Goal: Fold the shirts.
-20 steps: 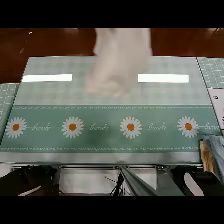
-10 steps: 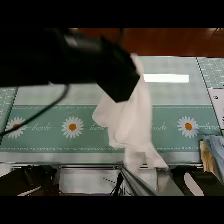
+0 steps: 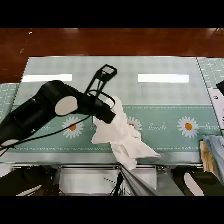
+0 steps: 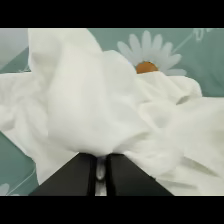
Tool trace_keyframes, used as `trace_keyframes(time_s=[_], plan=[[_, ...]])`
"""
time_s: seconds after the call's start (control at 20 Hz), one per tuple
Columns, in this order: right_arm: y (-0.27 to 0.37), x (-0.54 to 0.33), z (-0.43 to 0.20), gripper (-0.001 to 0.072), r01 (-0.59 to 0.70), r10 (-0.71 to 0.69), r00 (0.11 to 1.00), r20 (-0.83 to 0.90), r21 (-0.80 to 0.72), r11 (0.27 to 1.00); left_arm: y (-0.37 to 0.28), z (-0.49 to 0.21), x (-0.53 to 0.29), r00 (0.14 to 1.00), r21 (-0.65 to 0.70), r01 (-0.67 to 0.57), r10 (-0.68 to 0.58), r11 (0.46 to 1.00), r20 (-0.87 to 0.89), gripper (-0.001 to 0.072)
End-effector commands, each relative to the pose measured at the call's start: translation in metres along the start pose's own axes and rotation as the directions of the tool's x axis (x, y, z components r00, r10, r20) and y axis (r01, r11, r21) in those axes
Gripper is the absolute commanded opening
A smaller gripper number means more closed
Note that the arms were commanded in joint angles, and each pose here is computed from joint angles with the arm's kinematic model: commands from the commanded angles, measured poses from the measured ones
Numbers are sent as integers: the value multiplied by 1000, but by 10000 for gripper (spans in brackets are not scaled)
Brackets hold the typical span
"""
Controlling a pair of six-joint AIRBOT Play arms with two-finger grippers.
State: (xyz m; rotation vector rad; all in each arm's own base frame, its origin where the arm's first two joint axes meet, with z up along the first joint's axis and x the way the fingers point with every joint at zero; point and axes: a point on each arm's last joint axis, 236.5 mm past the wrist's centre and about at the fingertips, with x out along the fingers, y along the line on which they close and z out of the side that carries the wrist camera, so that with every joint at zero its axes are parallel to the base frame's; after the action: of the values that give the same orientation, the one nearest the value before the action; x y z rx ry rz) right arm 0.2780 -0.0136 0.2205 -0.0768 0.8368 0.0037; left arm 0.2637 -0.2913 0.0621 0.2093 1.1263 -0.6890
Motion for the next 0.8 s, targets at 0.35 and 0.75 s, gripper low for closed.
trace_keyframes(time_s=[0.35,0.75], plan=[[-16,61,-33,548,46,-55,975,-214,-45,998,141,-53,-51,976,-260,-113,58,959,-209,558],[7,132,-157,546,-46,21,867,-498,-38,998,112,-145,9,919,-496,135,-295,858,-260,621]])
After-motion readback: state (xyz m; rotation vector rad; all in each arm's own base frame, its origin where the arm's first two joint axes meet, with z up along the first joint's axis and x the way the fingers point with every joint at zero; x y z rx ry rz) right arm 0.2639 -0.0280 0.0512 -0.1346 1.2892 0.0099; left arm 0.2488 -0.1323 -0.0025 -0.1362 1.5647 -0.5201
